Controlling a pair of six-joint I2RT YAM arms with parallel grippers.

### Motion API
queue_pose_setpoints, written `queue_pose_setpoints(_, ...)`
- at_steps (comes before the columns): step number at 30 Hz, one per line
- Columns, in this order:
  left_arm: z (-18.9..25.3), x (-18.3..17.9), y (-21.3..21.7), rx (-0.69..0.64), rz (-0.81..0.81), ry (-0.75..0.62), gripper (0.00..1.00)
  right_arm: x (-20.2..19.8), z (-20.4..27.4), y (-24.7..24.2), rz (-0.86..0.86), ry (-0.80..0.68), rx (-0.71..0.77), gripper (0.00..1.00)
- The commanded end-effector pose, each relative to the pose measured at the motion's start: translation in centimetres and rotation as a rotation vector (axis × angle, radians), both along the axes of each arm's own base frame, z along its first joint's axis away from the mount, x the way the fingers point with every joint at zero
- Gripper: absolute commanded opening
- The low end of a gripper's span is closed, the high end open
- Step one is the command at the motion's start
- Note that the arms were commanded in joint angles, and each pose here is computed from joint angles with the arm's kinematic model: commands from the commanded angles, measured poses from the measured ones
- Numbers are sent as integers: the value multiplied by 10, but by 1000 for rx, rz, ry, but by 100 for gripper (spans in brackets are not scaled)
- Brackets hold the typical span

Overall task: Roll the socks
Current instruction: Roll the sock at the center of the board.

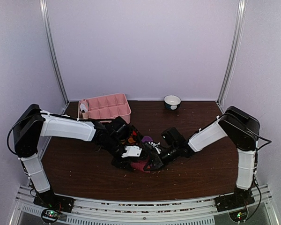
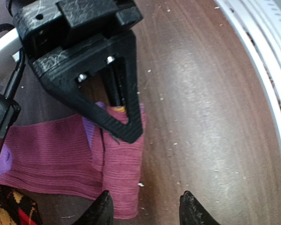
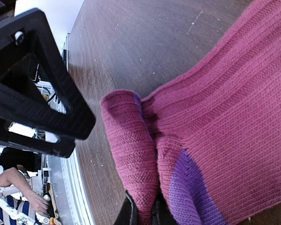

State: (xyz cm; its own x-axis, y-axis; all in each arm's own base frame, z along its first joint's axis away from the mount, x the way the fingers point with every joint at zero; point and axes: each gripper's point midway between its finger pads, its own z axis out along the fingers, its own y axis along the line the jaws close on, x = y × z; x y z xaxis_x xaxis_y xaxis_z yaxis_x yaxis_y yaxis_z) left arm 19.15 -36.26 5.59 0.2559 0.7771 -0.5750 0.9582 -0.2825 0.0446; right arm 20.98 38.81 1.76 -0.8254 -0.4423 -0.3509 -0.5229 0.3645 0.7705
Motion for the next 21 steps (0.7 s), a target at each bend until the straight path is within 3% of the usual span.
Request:
queue_pose_setpoints(1,-5,15,-12,-2,-26,-110,50,-27,-88,-68,-109,191,-385,0)
queue_pose_setpoints(13,-32,14,-17,53,-39,-88,40,-28,-88,-63,-114,227,-349,0)
queue_pose_setpoints(17,-49,16,-14,103,-31,-74,28,-28,-84,-62,-121,229,-338,1)
queue_pose_setpoints(21,-60,19,-9,158,-4,-54,10,-25,-78,-63,-142,220,-333,17)
